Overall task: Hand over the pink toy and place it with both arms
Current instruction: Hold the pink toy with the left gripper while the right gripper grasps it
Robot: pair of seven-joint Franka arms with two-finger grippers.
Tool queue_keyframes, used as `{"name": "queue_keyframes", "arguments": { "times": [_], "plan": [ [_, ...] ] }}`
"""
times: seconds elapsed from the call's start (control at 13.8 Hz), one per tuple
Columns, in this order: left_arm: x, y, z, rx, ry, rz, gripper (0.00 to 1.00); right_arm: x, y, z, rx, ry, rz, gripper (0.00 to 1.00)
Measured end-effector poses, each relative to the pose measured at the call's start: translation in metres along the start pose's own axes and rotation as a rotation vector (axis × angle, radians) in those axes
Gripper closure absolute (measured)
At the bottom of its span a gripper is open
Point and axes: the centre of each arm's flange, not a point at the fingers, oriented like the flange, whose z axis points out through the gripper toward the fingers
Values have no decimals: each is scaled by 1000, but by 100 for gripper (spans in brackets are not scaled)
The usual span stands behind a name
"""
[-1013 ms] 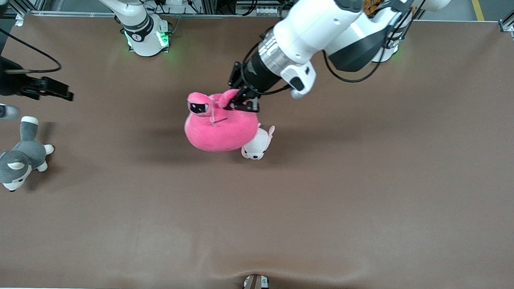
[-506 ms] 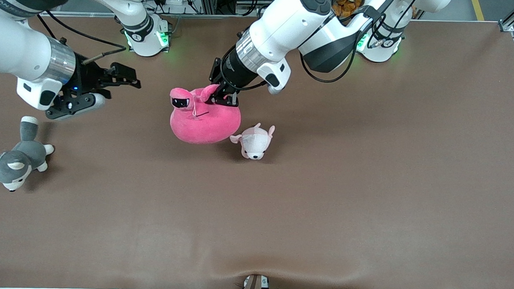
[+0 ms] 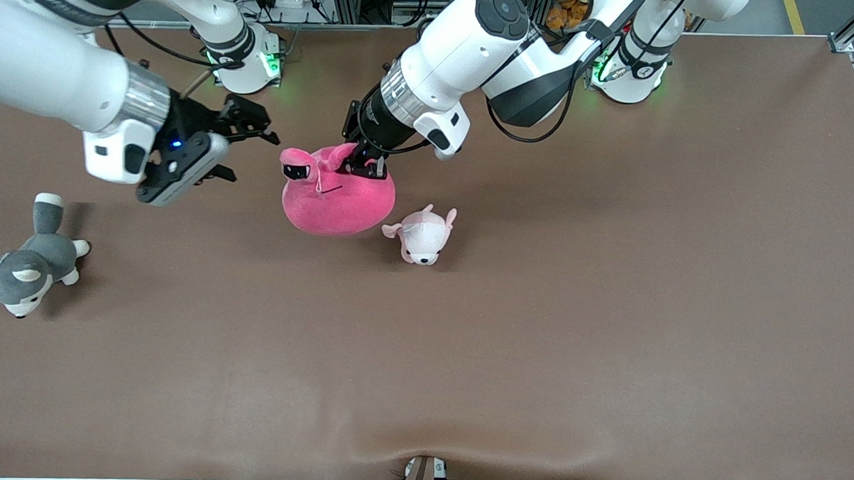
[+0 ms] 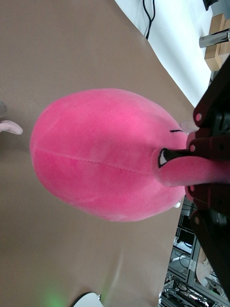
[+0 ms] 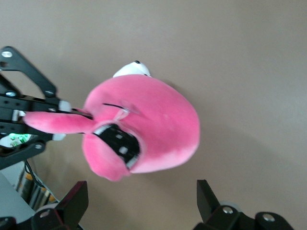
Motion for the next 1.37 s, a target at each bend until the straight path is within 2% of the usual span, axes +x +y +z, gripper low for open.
{"name": "queue_keyframes", "arguments": {
  "times": [0.22,0.51,1.16,1.23,1.37],
  "plan": [
    [0,1,1,-5,-8,-1,89,6,9,17,8,-26,-159,0],
    [-1,2,0,-11,-16,0,89,12,-3,48,29,-77,-258,0],
    [-1,3,0,-13,-17,-1,89,24,-18,48,-4,-5,-289,0],
    [-1,3,0,-14,-17,-1,89,24,-19,48,-4,-5,-290,7],
    [-1,3,0,-14,-18,-1,89,24,-19,49,-4,-6,-291,33]
  ]
}}
